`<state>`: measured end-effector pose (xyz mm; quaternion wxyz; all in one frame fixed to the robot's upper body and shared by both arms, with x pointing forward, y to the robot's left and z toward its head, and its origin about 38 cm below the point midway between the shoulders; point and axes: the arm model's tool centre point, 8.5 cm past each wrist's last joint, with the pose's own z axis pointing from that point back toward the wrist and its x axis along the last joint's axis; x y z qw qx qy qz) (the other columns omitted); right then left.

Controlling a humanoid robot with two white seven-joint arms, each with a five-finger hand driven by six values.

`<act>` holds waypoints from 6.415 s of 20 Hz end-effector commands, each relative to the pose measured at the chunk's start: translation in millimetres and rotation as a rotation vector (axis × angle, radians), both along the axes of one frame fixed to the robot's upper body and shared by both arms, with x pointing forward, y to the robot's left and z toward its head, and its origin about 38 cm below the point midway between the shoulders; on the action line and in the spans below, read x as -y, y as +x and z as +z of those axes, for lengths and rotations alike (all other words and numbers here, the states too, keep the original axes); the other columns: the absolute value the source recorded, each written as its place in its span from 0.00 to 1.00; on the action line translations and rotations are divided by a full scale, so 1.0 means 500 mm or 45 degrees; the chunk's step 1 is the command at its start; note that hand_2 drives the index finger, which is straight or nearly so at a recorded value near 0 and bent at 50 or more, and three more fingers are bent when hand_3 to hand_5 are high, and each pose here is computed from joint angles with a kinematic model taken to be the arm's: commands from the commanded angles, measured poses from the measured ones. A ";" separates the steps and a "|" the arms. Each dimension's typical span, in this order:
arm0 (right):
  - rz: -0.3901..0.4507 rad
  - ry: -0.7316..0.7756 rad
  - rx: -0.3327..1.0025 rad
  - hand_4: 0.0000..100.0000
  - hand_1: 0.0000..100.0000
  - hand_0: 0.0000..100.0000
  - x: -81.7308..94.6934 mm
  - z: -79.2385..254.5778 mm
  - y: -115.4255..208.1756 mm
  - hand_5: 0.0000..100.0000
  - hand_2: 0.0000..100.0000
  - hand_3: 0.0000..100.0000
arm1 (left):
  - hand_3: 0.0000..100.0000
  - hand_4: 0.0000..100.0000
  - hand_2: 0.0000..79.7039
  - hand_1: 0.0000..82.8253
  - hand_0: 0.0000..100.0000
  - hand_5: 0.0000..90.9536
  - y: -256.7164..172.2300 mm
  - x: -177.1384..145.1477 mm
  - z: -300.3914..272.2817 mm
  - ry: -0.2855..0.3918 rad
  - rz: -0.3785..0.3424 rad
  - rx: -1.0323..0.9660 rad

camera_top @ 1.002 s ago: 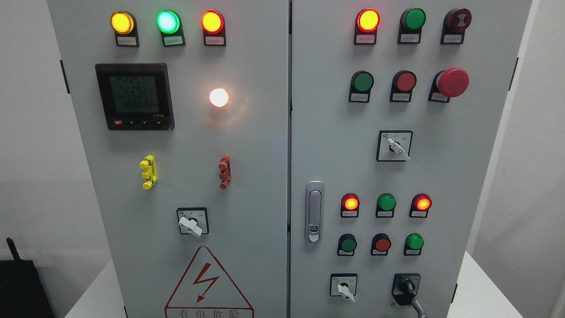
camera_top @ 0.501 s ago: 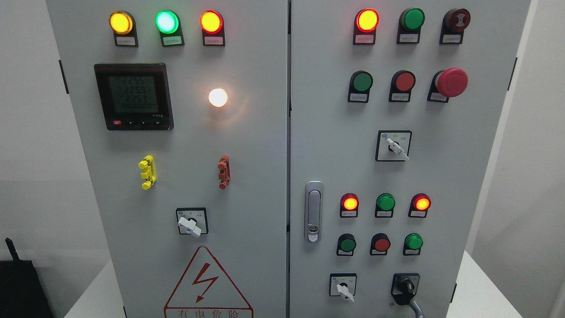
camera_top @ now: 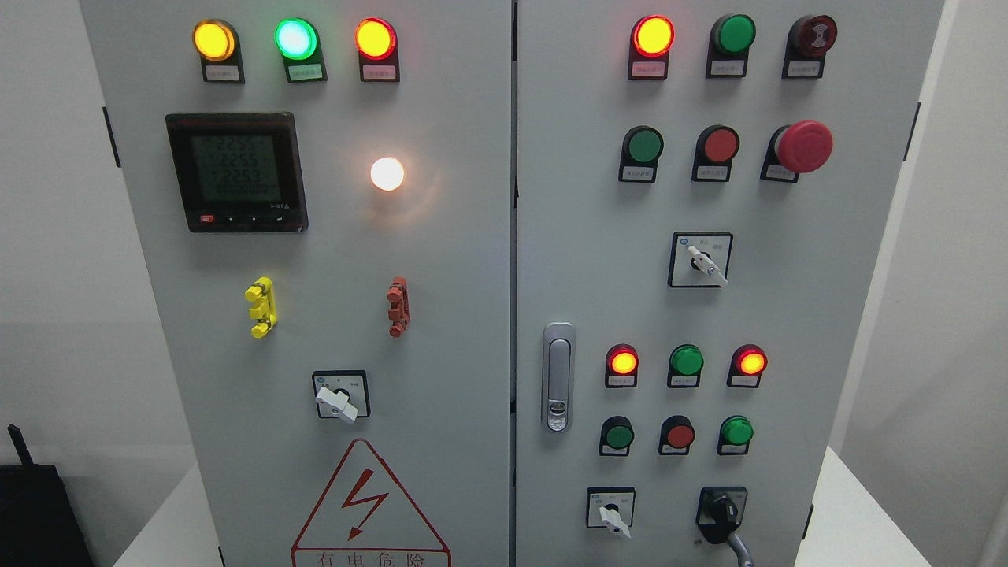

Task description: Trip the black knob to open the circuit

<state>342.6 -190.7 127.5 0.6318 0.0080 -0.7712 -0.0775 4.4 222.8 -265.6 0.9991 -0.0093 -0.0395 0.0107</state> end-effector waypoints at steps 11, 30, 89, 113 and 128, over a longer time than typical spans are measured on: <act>0.080 0.012 0.073 1.00 0.08 0.00 -0.037 0.035 0.006 0.99 0.01 1.00 | 0.00 0.00 0.00 0.47 0.12 0.00 0.006 0.000 0.000 0.000 0.004 0.008; 0.122 0.015 0.098 1.00 0.08 0.00 -0.059 0.048 0.010 0.99 0.02 1.00 | 0.00 0.00 0.00 0.47 0.12 0.00 0.003 0.002 0.000 -0.002 0.004 0.004; 0.051 0.023 0.105 1.00 0.10 0.00 -0.029 0.048 0.006 0.99 0.03 1.00 | 0.00 0.00 0.00 0.47 0.12 0.00 0.004 0.000 0.000 0.000 0.004 0.006; 0.002 0.012 0.076 1.00 0.10 0.00 0.004 0.032 0.002 0.99 0.03 1.00 | 0.00 0.00 0.00 0.47 0.12 0.00 0.005 0.000 0.000 0.000 0.004 0.006; -0.040 0.008 0.070 1.00 0.10 0.00 0.030 0.028 0.002 0.98 0.03 1.00 | 0.00 0.00 0.00 0.47 0.12 0.00 0.006 0.002 0.000 -0.002 0.004 0.008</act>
